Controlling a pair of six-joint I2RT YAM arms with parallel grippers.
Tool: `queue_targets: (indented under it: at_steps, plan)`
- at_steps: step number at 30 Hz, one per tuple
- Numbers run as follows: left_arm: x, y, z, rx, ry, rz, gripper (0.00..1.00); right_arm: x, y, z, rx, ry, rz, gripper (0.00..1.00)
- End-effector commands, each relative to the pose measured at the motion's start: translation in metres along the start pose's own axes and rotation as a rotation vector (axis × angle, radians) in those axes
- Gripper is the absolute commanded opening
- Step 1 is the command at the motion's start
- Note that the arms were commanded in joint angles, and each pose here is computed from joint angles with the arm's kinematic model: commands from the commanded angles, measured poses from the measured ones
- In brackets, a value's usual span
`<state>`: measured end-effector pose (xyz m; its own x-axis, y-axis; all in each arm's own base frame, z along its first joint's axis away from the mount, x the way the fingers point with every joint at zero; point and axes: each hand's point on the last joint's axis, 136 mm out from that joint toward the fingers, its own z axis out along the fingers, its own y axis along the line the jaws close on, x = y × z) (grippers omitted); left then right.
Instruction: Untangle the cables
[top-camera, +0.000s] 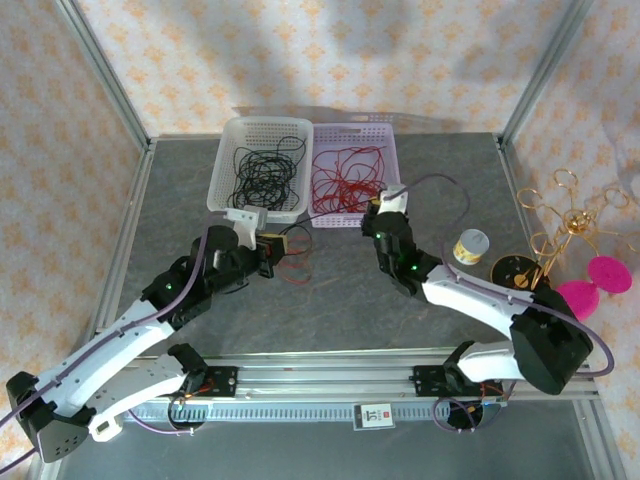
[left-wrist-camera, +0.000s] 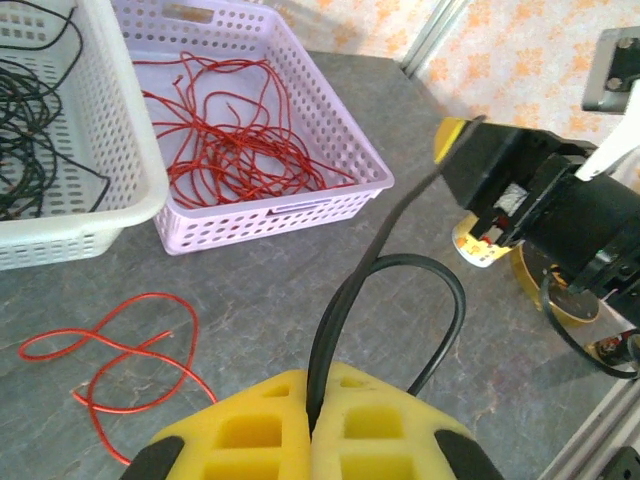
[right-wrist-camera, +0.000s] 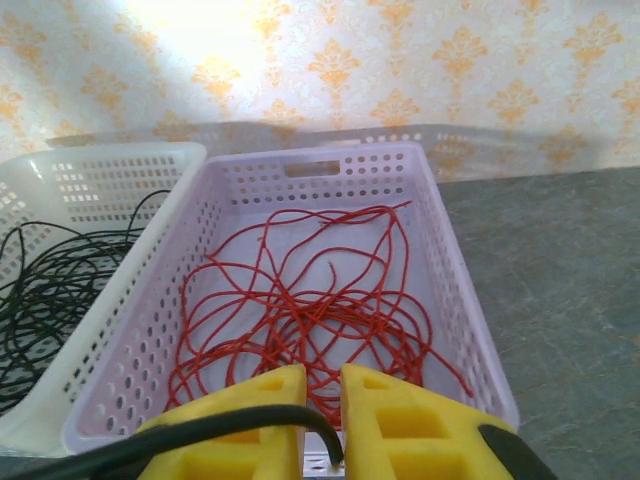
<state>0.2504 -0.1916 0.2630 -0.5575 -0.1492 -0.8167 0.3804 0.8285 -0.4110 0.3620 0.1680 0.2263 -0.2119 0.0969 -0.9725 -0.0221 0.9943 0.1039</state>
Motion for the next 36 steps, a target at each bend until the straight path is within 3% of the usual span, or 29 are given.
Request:
queue_targets:
  at_steps: [1,3,8,13,17,22,29,36]
  plan:
    - [-0.005,0.01,-0.007,-0.075,0.0,0.033,0.0,-0.022,-0.028,-0.003,0.074,-0.057,0.031,0.16]
    - [-0.007,0.009,-0.007,-0.074,-0.005,0.028,0.0,-0.023,-0.036,-0.005,0.077,-0.044,0.037,0.18]
    - [-0.008,0.011,-0.005,-0.091,-0.004,0.014,0.0,-0.019,-0.052,-0.008,0.047,0.04,0.077,0.39]
    - [-0.012,0.007,-0.001,-0.079,-0.004,0.003,0.0,-0.037,0.009,-0.037,-0.337,0.115,0.145,0.42]
    - [-0.013,0.004,0.004,-0.073,0.003,0.003,0.0,-0.055,0.075,-0.088,-0.764,0.158,0.151,0.43]
    - [-0.013,0.002,0.011,-0.07,0.018,0.006,0.0,-0.055,0.143,-0.139,-1.053,0.187,0.159,0.47]
    - [-0.015,-0.001,0.012,-0.058,0.022,0.001,0.0,-0.038,0.176,-0.141,-1.132,0.243,0.18,0.47]
    - [-0.016,-0.003,0.014,-0.05,0.023,0.0,0.0,-0.024,0.187,-0.121,-1.092,0.289,0.202,0.41]
